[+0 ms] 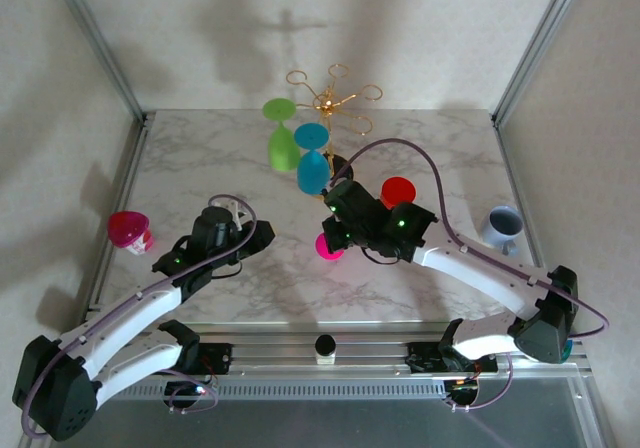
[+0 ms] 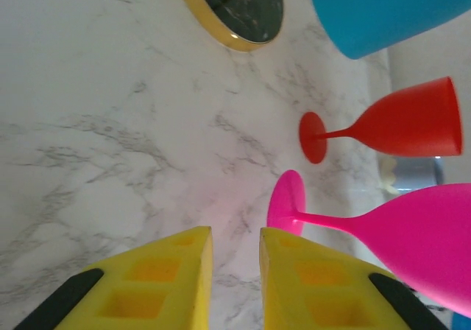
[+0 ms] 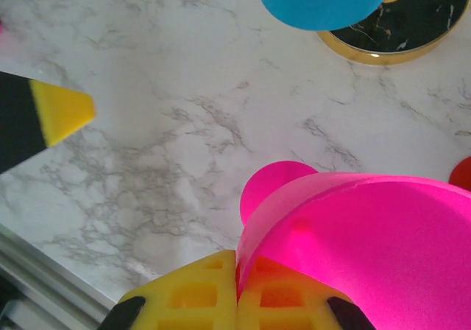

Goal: Take the wine glass off the wine glass rack

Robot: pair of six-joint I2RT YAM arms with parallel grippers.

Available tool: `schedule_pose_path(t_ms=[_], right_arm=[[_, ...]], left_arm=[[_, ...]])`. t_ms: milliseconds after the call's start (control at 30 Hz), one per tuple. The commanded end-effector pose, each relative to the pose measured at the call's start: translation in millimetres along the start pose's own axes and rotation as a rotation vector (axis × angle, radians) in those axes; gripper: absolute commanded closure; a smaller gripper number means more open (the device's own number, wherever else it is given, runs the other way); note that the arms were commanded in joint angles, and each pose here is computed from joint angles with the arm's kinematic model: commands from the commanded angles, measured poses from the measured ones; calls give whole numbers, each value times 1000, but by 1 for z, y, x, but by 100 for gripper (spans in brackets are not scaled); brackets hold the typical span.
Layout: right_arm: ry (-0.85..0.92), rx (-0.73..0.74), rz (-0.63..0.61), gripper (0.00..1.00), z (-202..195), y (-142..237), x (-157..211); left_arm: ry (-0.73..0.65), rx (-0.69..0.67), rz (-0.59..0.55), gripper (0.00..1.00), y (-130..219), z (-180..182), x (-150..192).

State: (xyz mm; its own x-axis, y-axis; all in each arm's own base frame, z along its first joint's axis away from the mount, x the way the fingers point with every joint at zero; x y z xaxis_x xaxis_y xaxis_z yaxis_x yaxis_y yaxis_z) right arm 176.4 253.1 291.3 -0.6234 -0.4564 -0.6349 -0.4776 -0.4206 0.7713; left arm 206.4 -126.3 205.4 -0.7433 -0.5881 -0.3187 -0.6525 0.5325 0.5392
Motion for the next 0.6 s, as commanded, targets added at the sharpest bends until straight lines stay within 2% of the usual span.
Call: schedule_pose_path(t_ms=[0, 567], right_arm=[[-3, 67, -8, 100, -6, 0, -8], [-19, 185, 57, 100, -31, -40, -6]], left_arm=[[-48, -83, -44, 75, 7, 3, -6], [-66, -120, -54, 73, 8, 6, -7]])
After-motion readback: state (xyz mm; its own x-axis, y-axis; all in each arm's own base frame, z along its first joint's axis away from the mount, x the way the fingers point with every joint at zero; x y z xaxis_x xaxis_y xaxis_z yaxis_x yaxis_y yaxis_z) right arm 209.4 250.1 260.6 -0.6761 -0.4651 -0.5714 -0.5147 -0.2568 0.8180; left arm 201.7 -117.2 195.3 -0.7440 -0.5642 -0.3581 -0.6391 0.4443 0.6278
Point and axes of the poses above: each hand's point on the last joint's axis, 136 mm out from that joint toward the fingers, its own y axis back along the fingers, its own z axis along the line the jaws close on, x = y × z, the point moved 9 cm from there along y, back along the fingers, and after that the axes turned 11 degrees about y, right-handed, at the moved point
